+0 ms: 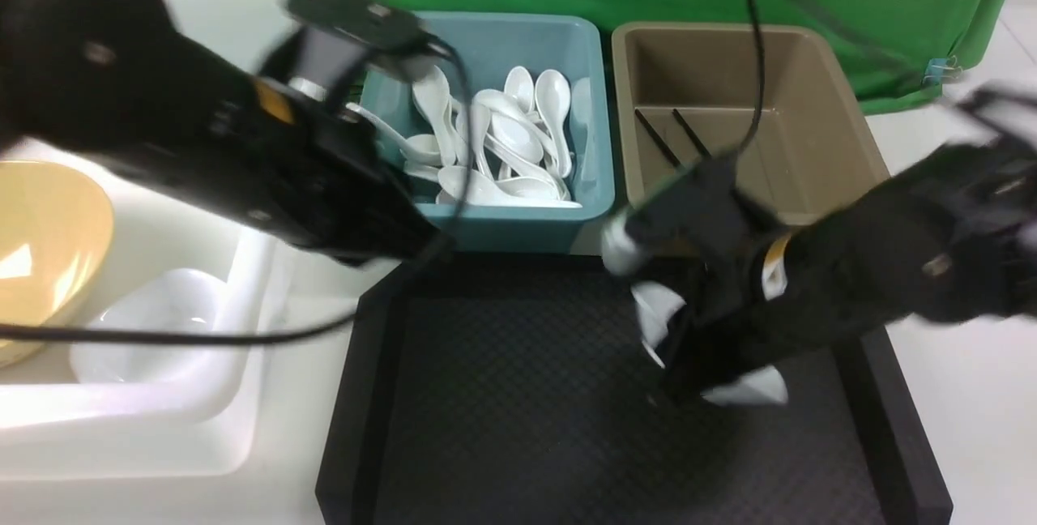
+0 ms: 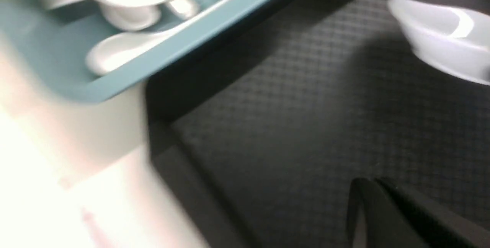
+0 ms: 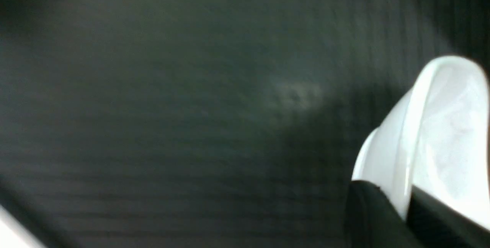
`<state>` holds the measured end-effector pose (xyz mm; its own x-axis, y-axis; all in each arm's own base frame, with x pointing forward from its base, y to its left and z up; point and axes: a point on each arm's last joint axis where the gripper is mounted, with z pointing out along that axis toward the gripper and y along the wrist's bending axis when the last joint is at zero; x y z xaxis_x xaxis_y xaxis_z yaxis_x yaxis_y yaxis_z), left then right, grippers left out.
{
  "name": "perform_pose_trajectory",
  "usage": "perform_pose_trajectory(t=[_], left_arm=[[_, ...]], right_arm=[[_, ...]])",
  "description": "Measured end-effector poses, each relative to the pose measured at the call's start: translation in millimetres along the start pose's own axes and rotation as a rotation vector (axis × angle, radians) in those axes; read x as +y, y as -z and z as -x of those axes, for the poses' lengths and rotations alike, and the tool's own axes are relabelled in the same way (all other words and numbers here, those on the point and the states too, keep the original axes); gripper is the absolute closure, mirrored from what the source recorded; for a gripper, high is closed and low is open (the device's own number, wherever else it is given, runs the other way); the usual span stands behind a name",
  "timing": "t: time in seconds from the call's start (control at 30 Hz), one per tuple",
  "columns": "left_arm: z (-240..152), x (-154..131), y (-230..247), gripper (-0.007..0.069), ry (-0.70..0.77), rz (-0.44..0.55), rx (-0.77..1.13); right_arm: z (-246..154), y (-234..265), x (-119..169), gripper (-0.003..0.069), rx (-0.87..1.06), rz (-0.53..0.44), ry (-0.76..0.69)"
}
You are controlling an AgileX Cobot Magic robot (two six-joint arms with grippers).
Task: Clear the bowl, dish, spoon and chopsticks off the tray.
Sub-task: Use the right arm to put the plate into the large storage box on the left
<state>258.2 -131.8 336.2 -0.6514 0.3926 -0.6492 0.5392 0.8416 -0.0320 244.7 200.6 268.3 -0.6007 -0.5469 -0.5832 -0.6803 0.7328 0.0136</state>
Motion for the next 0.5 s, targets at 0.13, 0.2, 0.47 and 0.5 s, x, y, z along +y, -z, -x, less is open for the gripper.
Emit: perform_pose_trajectory(t=[0.13,0.2,0.47,0.5], left_arm=[[-2.0,39.0,38.3,0.0622,0.117,0.116,-0.064],[-10.4,60.8,66.9,0.0622,0.196,0.196,-0.099],[-55.4,114.7,146.4,0.0622,0.538,0.436,-0.206],[-63.2,119.9,152.9,0.0622,0.592,0.455,-0.198]], right_arm=[[48.1,53.7,14.3,0.0631,-0.202,0.094,0.037],[80.6,78.4,22.5,0.0632,-0.32,0.18,0.078],[169.5,73.3,85.0,0.0632,-0.46,0.543,0.277],[180.1,59.9,98.0,0.0632,-0.455,0.576,0.302]])
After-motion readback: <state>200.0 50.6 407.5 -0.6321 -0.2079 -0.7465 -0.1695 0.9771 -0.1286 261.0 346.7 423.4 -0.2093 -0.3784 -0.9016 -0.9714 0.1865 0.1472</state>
